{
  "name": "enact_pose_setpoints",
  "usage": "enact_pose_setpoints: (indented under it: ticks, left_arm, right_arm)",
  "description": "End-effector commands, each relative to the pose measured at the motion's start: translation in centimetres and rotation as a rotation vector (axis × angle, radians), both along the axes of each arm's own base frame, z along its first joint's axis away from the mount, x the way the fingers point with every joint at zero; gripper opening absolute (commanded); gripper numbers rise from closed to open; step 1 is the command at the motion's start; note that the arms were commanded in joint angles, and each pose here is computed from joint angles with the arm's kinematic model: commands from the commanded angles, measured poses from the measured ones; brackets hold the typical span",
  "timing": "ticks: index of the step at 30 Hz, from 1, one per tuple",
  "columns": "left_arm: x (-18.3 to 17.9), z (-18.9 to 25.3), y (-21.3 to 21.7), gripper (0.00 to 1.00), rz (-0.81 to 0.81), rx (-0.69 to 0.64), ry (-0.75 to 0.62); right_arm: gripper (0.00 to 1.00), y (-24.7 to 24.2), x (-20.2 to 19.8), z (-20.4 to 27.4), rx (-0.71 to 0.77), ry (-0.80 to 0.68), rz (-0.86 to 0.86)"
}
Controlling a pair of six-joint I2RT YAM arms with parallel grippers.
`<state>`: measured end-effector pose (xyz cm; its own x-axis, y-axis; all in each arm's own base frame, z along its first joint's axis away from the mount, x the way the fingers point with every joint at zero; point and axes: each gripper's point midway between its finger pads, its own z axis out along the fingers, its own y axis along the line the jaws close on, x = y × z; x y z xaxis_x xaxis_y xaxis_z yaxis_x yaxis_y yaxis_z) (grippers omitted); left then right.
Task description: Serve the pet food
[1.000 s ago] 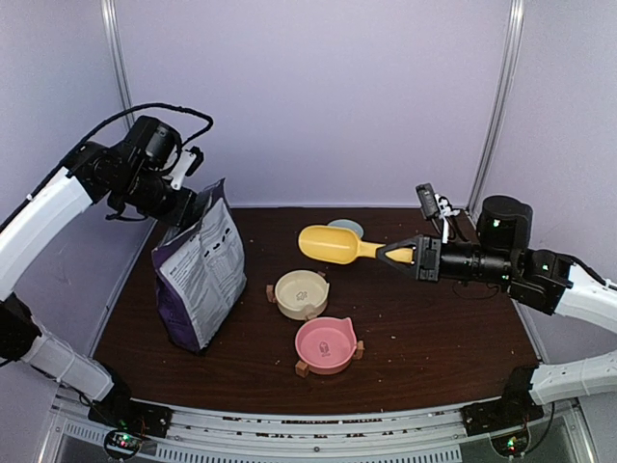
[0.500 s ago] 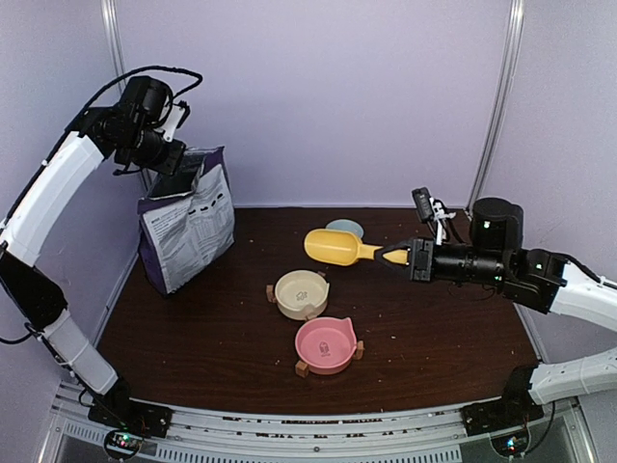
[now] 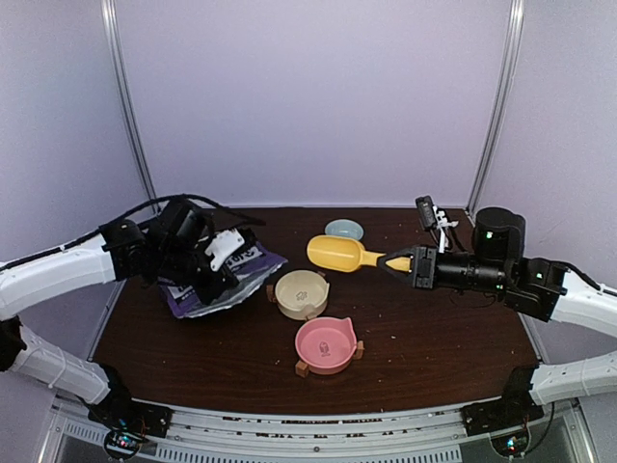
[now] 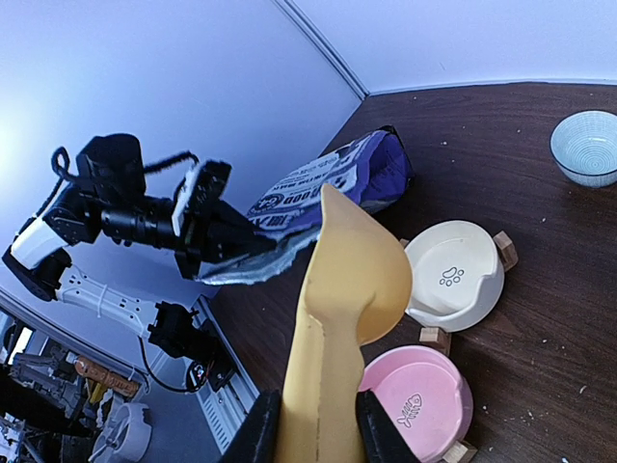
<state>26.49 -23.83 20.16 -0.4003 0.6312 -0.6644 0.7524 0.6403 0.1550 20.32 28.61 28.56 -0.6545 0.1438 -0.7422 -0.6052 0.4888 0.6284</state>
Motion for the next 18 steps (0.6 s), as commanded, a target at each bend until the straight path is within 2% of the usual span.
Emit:
enact_pose_setpoints:
  ticks: [1, 5, 8, 11, 15, 18]
  left_arm:
    - [-2.7, -1.8, -2.3, 0.00, -0.023, -0.110, 0.086]
    - [-4.8, -3.5, -2.3, 0.00, 0.016, -0.187, 0.175]
    - [-6.4, -4.7, -3.8, 0.00, 0.005, -0.310, 0.267]
    - [-7.8, -6.3, -5.9, 0.00, -0.007, -0.373, 0.312]
    - [-8.9, -7.9, -9.3, 0.00, -0.022, -0.357, 0.345]
    - [-8.1, -8.3, -9.8, 0.00, 0.040, -0.321, 0.325]
  right_arm:
    - [0.13, 0.1, -0.3, 1.1, 0.031, -0.026, 0.014]
    - [0.13, 0.2, -0.5, 0.9, 0.041, -0.022, 0.024]
    - [0.14, 0.3, -0.8, 0.6, 0.041, -0.022, 0.034]
    - [0.14, 0.6, -1.2, -0.2, 0.014, -0.020, 0.046]
    - [0.14, 1.3, -2.1, -1.6, -0.028, 0.001, 0.071]
    - [0.14, 2.1, -3.4, -2.7, -0.047, 0.021, 0.109]
